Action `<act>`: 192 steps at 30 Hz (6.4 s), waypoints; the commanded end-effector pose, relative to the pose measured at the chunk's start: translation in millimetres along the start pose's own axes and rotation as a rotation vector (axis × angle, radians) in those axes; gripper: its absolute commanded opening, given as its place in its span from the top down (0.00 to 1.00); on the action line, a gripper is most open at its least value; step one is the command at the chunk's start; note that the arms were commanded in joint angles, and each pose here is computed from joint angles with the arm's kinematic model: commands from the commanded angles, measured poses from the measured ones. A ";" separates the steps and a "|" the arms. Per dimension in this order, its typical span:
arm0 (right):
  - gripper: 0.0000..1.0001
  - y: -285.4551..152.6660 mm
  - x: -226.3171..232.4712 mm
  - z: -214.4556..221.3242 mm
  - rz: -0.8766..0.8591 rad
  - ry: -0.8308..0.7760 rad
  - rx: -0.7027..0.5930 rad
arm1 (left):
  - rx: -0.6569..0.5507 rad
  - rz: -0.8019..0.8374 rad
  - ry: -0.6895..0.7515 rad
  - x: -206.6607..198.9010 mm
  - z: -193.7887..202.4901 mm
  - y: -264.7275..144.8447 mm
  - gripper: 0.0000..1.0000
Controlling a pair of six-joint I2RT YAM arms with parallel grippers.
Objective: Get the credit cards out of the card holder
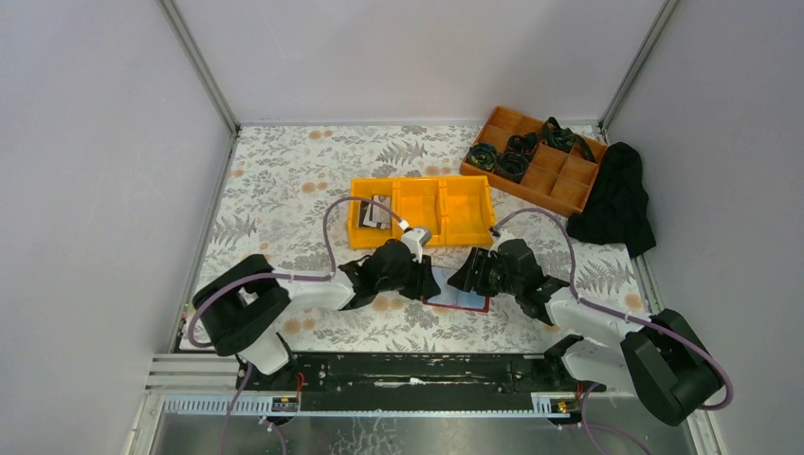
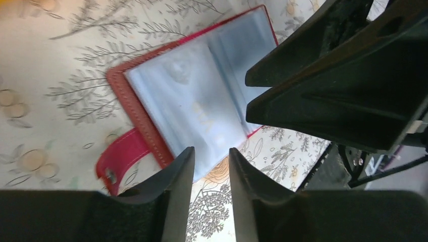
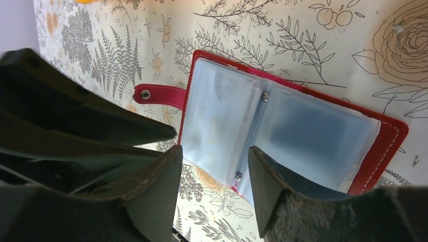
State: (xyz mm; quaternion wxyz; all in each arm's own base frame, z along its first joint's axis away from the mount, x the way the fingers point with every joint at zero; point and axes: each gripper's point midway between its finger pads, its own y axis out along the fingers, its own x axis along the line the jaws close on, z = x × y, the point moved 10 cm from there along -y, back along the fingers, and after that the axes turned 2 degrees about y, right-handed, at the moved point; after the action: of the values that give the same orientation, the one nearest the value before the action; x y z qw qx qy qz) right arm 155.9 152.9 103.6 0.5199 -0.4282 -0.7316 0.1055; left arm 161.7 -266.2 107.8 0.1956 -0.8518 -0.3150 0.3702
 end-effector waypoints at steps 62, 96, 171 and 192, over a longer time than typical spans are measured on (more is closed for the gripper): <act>0.42 -6.0 -6.2 1.6 0.019 -0.010 -0.064 | -0.028 0.321 -0.154 -14.0 1.4 40.6 0.50; 0.45 -6.0 -11.2 1.0 0.092 -0.043 -0.033 | -0.062 0.152 -0.187 7.8 -0.1 33.1 0.51; 0.51 -30.2 -14.9 -2.5 0.179 -0.023 -0.169 | -0.049 0.466 -0.285 -22.3 -13.6 64.5 0.51; 0.51 -74.4 0.8 -19.1 0.186 -0.059 -0.366 | -0.010 0.383 -0.212 -22.8 -47.7 116.4 0.51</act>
State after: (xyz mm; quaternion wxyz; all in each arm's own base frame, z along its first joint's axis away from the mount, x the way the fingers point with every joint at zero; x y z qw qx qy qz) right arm 131.9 102.3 139.2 0.4150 -0.5771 -0.7018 0.0474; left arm 211.9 -362.1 88.9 0.0679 -0.8458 -0.1534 0.5064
